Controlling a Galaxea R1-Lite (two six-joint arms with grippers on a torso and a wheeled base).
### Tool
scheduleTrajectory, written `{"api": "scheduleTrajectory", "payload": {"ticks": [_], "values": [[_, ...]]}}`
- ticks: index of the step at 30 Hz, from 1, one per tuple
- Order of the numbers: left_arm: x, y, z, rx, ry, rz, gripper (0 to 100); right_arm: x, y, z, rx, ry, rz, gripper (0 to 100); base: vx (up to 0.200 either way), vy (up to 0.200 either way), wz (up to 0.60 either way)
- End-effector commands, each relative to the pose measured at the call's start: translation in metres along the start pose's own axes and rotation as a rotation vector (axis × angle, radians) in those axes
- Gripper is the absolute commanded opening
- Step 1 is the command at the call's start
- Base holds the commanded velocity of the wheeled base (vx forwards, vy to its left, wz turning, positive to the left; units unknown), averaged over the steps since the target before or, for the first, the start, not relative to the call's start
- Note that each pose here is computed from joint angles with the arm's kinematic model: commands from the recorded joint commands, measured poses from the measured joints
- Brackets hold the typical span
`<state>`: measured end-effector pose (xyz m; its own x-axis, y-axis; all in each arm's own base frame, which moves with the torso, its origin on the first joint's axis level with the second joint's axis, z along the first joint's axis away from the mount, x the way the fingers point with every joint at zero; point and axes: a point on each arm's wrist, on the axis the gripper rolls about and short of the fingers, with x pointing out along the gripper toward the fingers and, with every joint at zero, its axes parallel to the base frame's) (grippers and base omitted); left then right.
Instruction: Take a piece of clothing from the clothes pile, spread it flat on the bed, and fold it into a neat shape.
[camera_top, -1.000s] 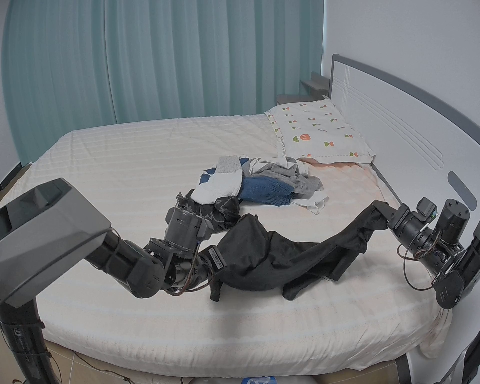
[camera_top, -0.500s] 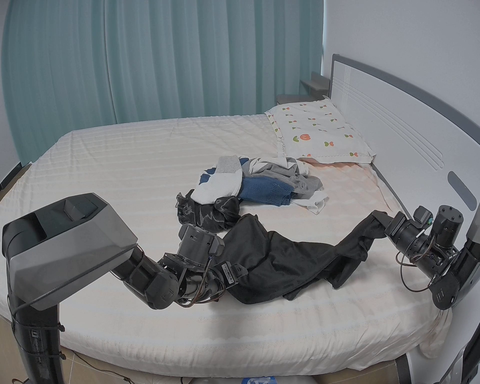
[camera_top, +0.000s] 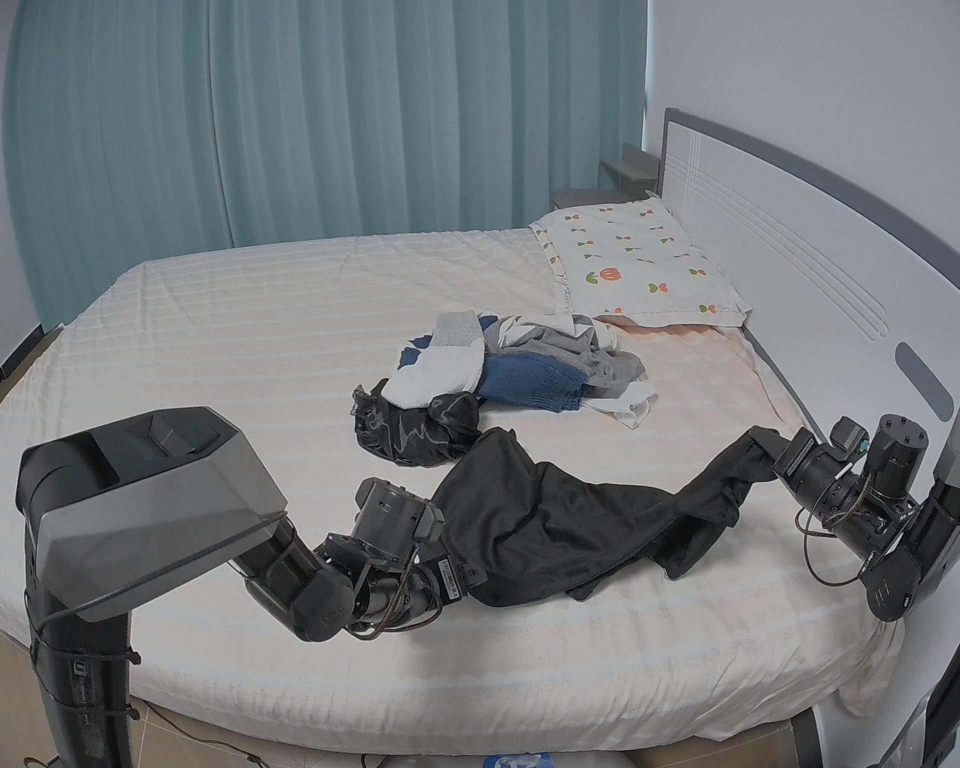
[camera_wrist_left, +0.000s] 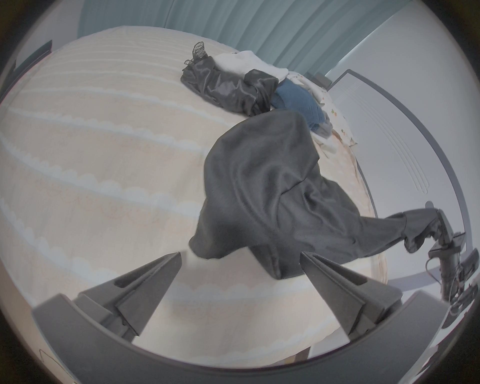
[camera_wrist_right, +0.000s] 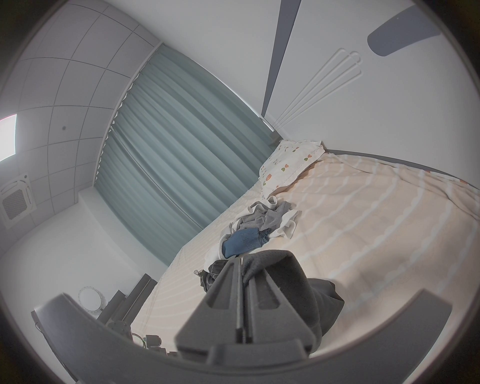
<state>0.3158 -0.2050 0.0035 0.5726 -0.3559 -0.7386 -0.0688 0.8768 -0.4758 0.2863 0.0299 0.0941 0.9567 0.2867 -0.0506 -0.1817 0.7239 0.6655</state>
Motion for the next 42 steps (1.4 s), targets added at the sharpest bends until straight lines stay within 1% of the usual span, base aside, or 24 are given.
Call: {"api": "scheduleTrajectory", "payload": {"ticks": [1,3,6,8,9,10,11,12,13,14,16,17,18,19,21,25,26,30,31,36,40,41,42], "values": [[-0.011,0.011,-0.013,0.084,-0.017,-0.022,100,-0.002,0.002,-0.001,-0.001,-0.001,0.010,0,0.000,0.000,0.00],[-0.012,0.016,-0.012,0.177,-0.057,-0.041,100,-0.002,0.003,-0.002,-0.003,0.002,0.011,0,0.000,0.000,0.00],[-0.015,0.024,-0.013,0.288,-0.081,-0.040,100,-0.004,0.004,-0.004,-0.002,0.011,0.012,0,0.000,0.000,0.00],[-0.016,0.026,-0.014,0.347,-0.083,-0.037,100,-0.005,0.006,-0.003,-0.003,0.011,0.018,0,0.000,0.000,0.00],[-0.016,0.026,-0.014,0.371,-0.082,-0.033,100,-0.005,0.007,-0.003,-0.002,0.010,0.020,0,0.000,0.000,0.00],[-0.016,0.027,-0.014,0.424,-0.083,-0.024,100,-0.005,0.007,-0.003,-0.004,0.010,0.022,0,0.000,0.000,0.00],[-0.015,0.027,-0.013,0.458,-0.086,-0.016,100,-0.005,0.008,-0.003,-0.004,0.010,0.024,0,0.000,0.000,0.00],[-0.015,0.027,-0.013,0.458,-0.086,-0.016,100,-0.005,0.008,-0.003,-0.004,0.010,0.024,0,0.000,0.000,0.00],[-0.014,0.028,-0.013,0.531,-0.094,0.003,100,-0.005,0.008,-0.003,-0.004,0.010,0.024,0,0.000,0.000,0.00],[-0.012,0.028,-0.013,0.557,-0.098,0.012,100,-0.005,0.008,-0.003,-0.004,0.011,0.023,0,0.000,0.000,0.00],[-0.006,0.027,-0.013,0.584,-0.108,0.032,100,-0.005,0.008,-0.003,-0.004,0.012,0.025,0,0.000,0.000,0.00],[-0.006,0.027,-0.013,0.584,-0.108,0.032,100,-0.005,0.008,-0.003,-0.004,0.012,0.025,0,0.000,0.000,0.00],[0.003,0.028,-0.011,0.608,-0.128,0.074,100,-0.005,0.008,-0.003,-0.004,0.012,0.025,0,0.000,0.000,0.00],[0.008,0.028,-0.011,0.619,-0.139,0.093,100,-0.005,0.008,-0.003,-0.004,0.012,0.027,0,0.000,0.000,0.00],[0.012,0.028,-0.010,0.634,-0.146,0.107,100,-0.005,0.008,-0.004,-0.004,0.015,0.028,0,0.000,0.000,0.00],[0.017,0.026,-0.009,0.643,-0.150,0.109,100,-0.005,0.008,-0.004,-0.003,0.015,0.030,0,0.000,0.000,0.00],[0.024,0.022,-0.008,0.647,-0.159,0.102,100,-0.005,0.009,-0.005,-0.002,0.019,0.031,0,0.000,0.000,0.00],[0.031,0.022,-0.008,0.664,-0.162,0.115,100,-0.005,0.010,-0.005,-0.003,0.022,0.035,0,0.000,0.000,0.00],[0.033,0.023,-0.008,0.672,-0.164,0.121,0,-0.004,0.010,-0.006,-0.003,0.024,0.037,0,0.000,0.000,0.00],[0.037,0.024,-0.005,0.669,-0.183,0.145,0,-0.003,0.010,-0.009,-0.002,0.032,0.036,0,0.000,0.000,0.00],[0.030,0.022,0.004,0.615,-0.227,0.133,0,0.000,0.013,-0.009,-0.006,0.029,0.050,0,0.000,0.000,0.00],[0.017,0.015,0.014,0.554,-0.273,0.102,0,0.000,0.016,-0.008,-0.009,0.027,0.061,0,0.000,0.000,0.00],[-0.004,0.005,0.027,0.470,-0.326,0.052,0,0.003,0.020,-0.008,-0.013,0.028,0.080,0,0.000,0.000,0.00]]}}
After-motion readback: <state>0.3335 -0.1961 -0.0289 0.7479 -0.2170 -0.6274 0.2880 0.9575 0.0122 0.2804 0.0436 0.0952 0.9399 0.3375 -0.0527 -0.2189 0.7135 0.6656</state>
